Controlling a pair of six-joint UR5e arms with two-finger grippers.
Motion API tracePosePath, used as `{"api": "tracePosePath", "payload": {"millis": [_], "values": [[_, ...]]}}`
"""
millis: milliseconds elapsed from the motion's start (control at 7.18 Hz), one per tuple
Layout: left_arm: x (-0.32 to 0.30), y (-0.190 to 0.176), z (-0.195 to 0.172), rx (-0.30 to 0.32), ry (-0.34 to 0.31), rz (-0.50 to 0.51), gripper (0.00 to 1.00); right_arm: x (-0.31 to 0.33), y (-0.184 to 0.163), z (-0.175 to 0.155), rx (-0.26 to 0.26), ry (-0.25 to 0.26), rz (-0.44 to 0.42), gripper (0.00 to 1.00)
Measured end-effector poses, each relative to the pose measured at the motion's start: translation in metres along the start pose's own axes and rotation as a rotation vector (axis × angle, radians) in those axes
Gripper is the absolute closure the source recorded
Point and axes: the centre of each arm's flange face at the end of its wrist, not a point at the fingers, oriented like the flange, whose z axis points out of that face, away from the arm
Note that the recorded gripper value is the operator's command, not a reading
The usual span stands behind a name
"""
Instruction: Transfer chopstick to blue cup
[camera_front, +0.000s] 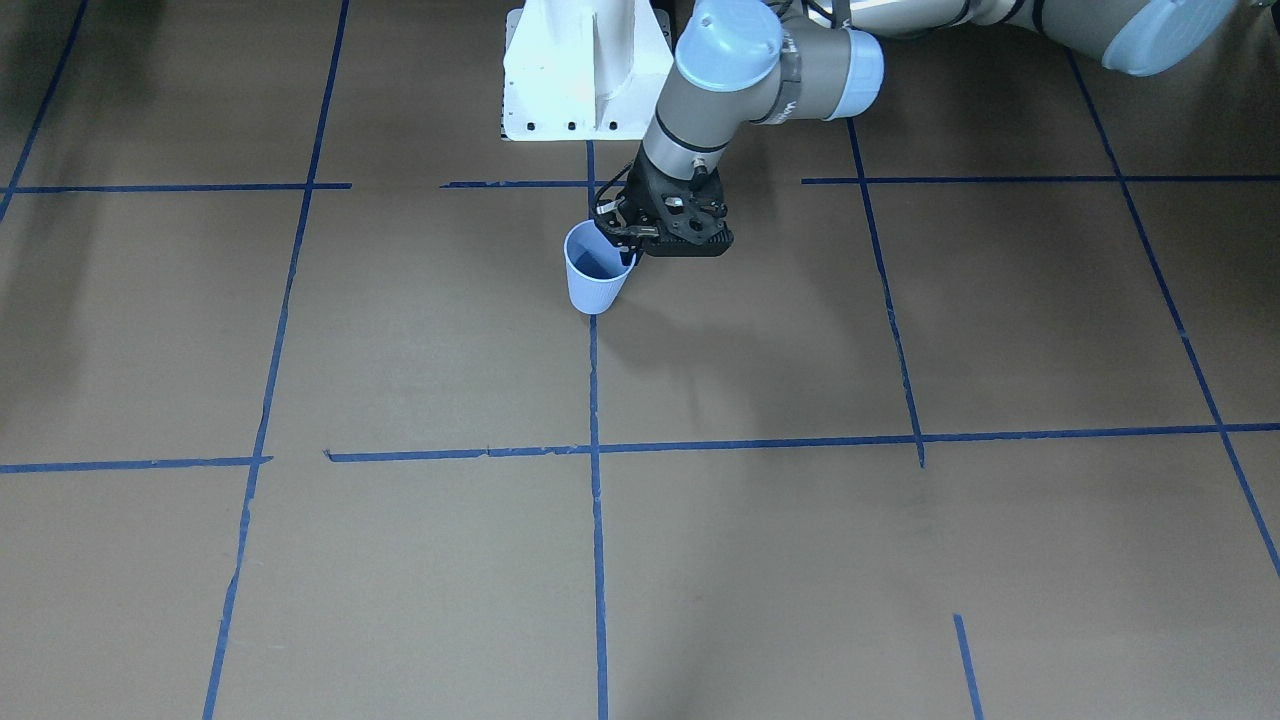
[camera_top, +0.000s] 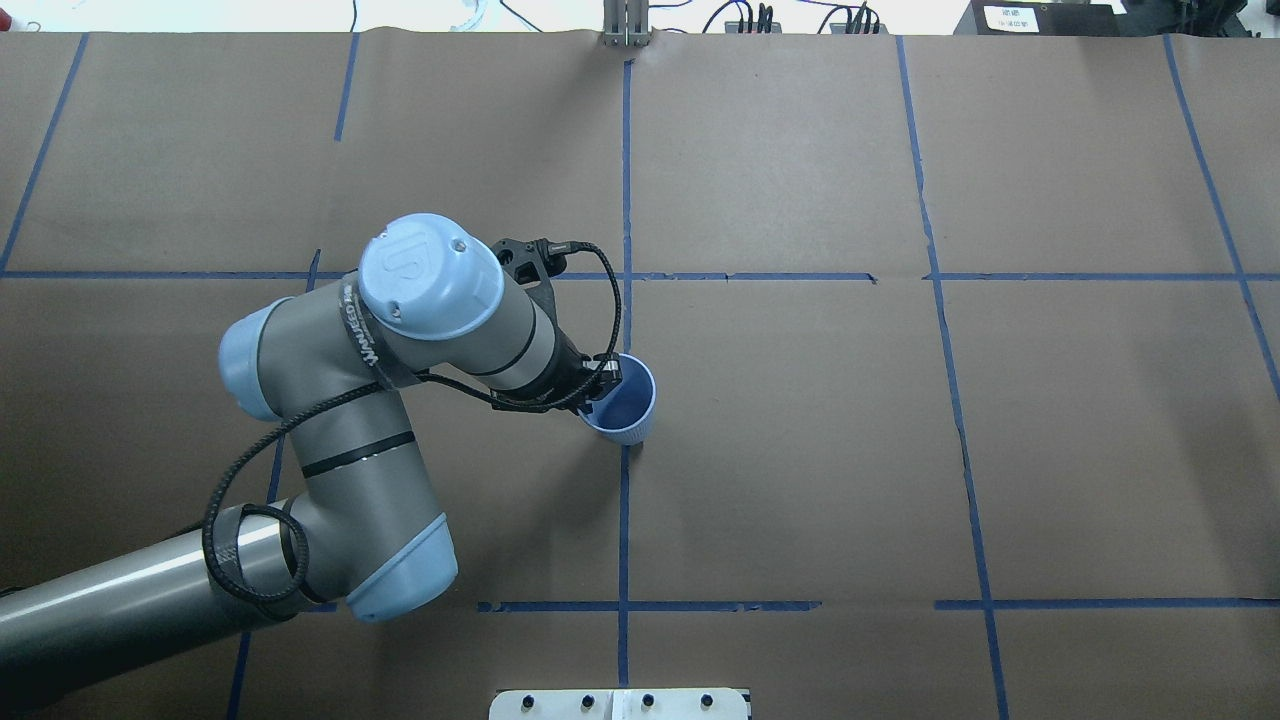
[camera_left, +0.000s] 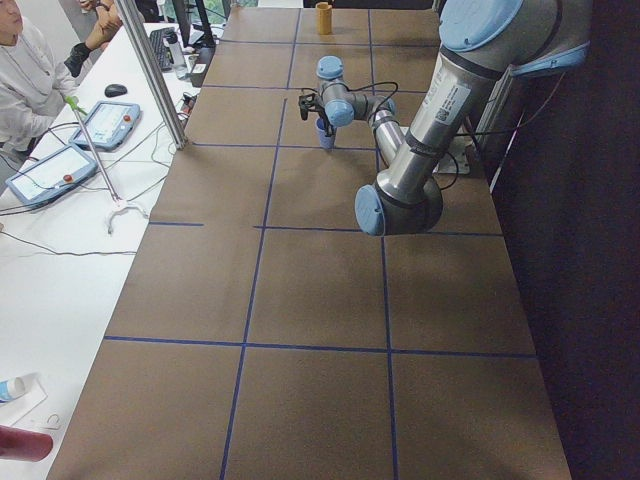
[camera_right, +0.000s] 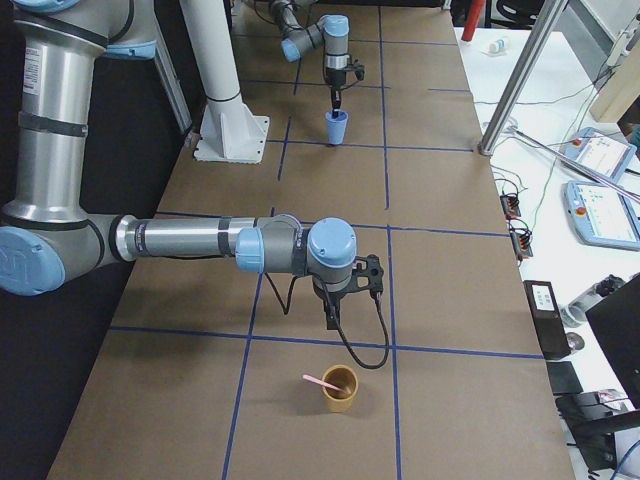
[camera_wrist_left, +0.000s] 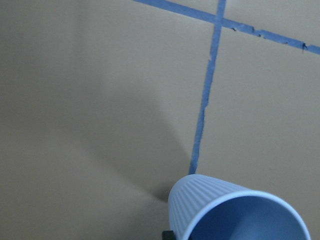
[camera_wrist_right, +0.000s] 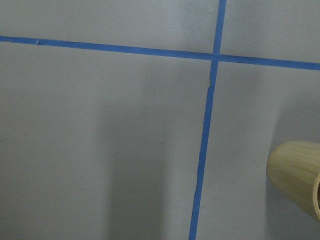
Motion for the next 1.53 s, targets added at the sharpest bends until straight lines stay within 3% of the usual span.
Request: {"api": "tracePosePath", "payload": {"millis": [139,279,557,975,1115,1393,1533], "values": [[0.002,0.006,0.008,0.012,-0.011,0.006,0.81,0.0,0.0,0.0,0.0,0.004,0.0,0.0],[0.003,0.011,0.016,0.024,-0.02,0.013,0.3,0.001,0.001,0.001,-0.002,0.006,0.002,0.0],[0.005,0.016,0.018,0.031,-0.019,0.019,0.0,0.003,0.004,0.002,-0.006,0.006,0.006,0.0],[0.008,0.018,-0.021,0.054,0.046,0.025,0.0,0.006,0.021,0.0,-0.004,0.004,0.021,0.0],[0.002,0.018,-0.026,0.058,0.049,0.023,0.0,0.012,0.021,-0.007,0.012,0.026,0.029,0.0],[-0.004,0.018,-0.04,0.068,0.066,0.024,0.0,0.044,0.012,-0.022,0.031,0.127,0.0,0.01],[-0.01,0.016,-0.045,0.074,0.07,0.022,0.0,0.071,0.0,-0.02,0.023,0.135,-0.011,0.01]]}}
